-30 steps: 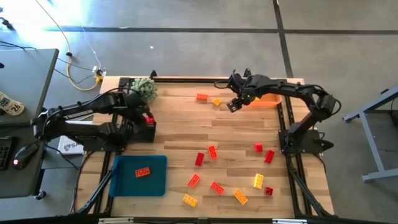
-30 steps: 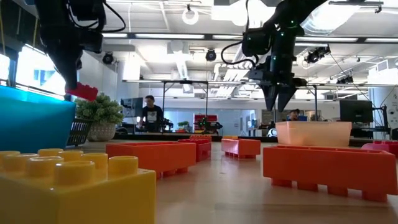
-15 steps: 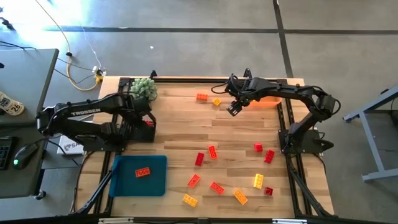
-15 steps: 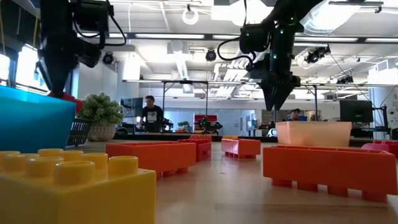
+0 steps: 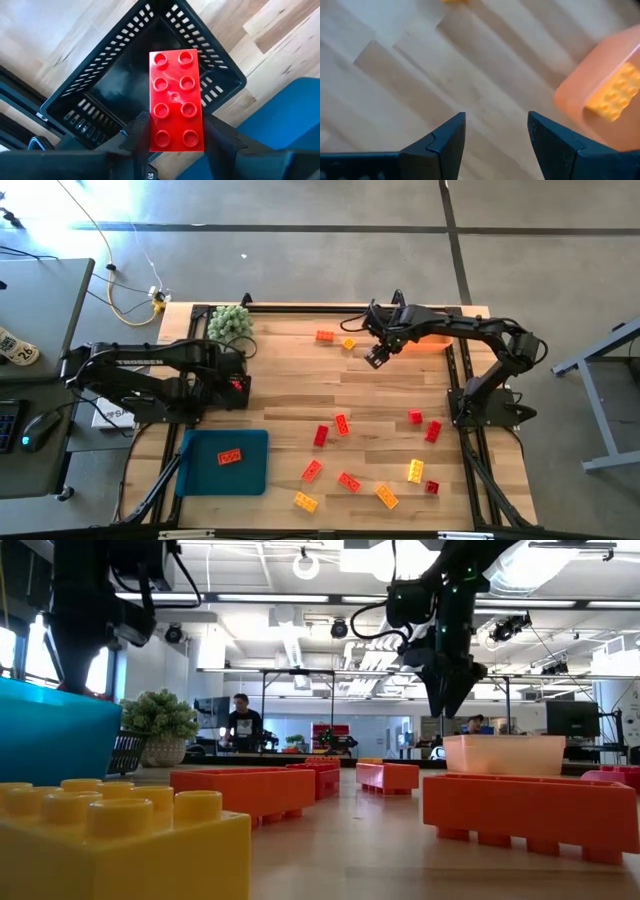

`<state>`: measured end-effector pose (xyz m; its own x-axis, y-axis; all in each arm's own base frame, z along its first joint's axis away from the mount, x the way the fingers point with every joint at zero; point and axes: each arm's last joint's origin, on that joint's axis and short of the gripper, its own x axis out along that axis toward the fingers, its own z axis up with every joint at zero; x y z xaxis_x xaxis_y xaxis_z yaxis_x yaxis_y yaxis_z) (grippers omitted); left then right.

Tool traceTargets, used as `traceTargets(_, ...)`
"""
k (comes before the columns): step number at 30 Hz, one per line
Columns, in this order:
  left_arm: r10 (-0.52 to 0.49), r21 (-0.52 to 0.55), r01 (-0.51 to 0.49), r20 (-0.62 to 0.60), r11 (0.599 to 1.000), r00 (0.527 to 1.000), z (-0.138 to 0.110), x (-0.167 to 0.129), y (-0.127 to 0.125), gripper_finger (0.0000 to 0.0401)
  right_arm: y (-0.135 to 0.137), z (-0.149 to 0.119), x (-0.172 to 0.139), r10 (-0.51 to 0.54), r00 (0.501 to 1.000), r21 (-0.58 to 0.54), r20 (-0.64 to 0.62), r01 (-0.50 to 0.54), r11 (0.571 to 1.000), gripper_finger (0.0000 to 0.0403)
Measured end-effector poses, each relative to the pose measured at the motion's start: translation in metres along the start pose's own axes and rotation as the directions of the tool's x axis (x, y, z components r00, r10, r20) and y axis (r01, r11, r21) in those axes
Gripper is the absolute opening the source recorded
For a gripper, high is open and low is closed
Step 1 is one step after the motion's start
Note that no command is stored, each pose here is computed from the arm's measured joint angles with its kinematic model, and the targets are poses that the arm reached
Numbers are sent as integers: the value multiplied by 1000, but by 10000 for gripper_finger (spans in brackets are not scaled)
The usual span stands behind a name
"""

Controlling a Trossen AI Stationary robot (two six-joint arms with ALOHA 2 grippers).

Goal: Sort & place blocks by color
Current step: Put the red game piece into the black bin, then put the yellow game piece into the orange bin

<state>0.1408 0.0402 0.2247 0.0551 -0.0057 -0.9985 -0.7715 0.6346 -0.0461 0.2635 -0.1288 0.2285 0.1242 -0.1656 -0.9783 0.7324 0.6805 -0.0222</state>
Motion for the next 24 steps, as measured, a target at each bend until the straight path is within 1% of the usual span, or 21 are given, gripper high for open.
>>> traceTargets(3, 10, 2, -10, -2, 1000, 1000, 1, 1, 0, 152, 7, -5, -1, 22, 999, -29, -31, -23, 999, 201)
traceTargets(7, 22, 11, -22, 2, 1000, 1000, 1, 1, -1, 175, 19, -13, -2, 19, 998, -57, -57, -22, 998, 201)
traceTargets(11, 42, 12, -43, 17, 999, 999, 2, 1, 0, 189, 31, -22, -4, 14, 997, -94, -80, -22, 995, 201)
traceTargets(17, 54, 12, -55, 30, 998, 998, 2, 1, 0, 194, 44, -34, -7, -9, 994, -150, -108, -8, 989, 201)
traceTargets(22, 47, 9, -47, 30, 999, 998, 3, 1, 0, 195, 48, -36, -7, -58, 996, -194, -72, 43, 980, 201)
traceTargets(24, 45, 7, -45, 29, 999, 999, 3, 1, 0, 195, 48, -35, -7, -59, 996, -196, -59, 47, 979, 201)
